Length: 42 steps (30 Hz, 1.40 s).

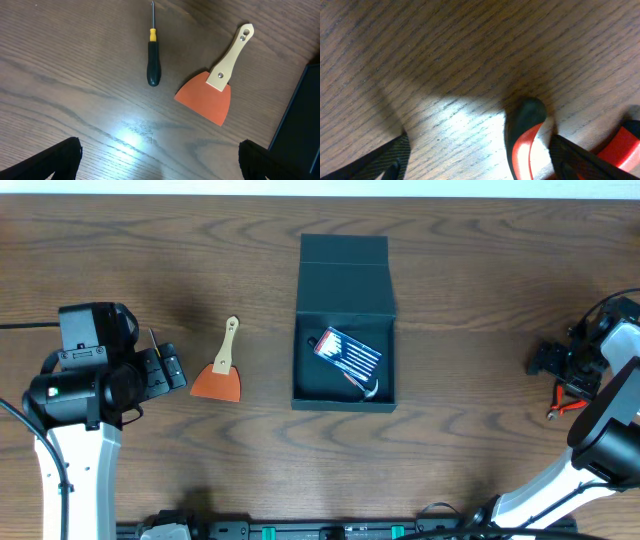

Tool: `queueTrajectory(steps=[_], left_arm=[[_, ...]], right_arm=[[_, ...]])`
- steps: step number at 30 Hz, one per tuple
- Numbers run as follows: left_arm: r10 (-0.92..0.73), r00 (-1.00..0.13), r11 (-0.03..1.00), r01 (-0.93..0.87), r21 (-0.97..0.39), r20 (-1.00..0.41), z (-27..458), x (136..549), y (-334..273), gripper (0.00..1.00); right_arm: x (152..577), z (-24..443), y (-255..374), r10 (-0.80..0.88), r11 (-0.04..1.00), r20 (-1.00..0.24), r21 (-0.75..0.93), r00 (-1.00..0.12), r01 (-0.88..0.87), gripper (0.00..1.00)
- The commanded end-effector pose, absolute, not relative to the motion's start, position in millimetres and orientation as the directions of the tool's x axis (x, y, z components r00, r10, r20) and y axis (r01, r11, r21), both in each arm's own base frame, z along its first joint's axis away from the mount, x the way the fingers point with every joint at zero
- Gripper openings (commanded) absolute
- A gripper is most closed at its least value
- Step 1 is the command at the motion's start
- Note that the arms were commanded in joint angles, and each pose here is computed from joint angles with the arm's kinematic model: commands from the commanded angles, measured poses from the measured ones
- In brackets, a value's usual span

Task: Pack container
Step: 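Close the right gripper on the pliers and lift them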

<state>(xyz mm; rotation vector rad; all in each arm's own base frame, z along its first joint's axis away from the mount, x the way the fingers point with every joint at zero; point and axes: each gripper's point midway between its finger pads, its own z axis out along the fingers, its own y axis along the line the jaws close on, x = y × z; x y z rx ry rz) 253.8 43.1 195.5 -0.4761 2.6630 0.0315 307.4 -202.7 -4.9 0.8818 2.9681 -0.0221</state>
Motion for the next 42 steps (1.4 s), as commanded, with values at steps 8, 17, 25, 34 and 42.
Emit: queueTrajectory(steps=[8,17,25,34,42], left_arm=[[-0.338,-0.832,0.935,-0.350,-0.057,-0.439,202.8,254.7,45.5,0.98],[-0.338,-0.832,0.935,-0.350,-0.057,-0.439,203.0,254.7,45.5,0.98],[-0.338,-0.833,0.935,-0.349,-0.057,-0.439,202.8,254.7,45.5,0.98],[-0.338,-0.832,0.935,-0.349,-0.057,-0.439,202.9,254.8,45.5,0.98],[-0.338,-0.832,0.935,-0.349,-0.057,-0.439,203.0,254.8,45.5,0.99]], right_arm=[[306.0,-17.5,-197.2,0.530,0.848,-0.013,0.004,-0.848,0.530,0.68],[305.7,-17.5,-197.0,0.530,0.848,-0.012,0.004,-0.848,0.530,0.44],[305.8,-17.5,-197.0,0.530,0.848,-0.013,0.004,-0.848,0.530,0.32],[305.9,-17.5,-197.0,0.530,0.848,-0.013,0.005,-0.848,0.530,0.21],[305.8,-17.5,-196.9,0.530,0.848,-0.012,0.005,-0.848,0.530,0.18]])
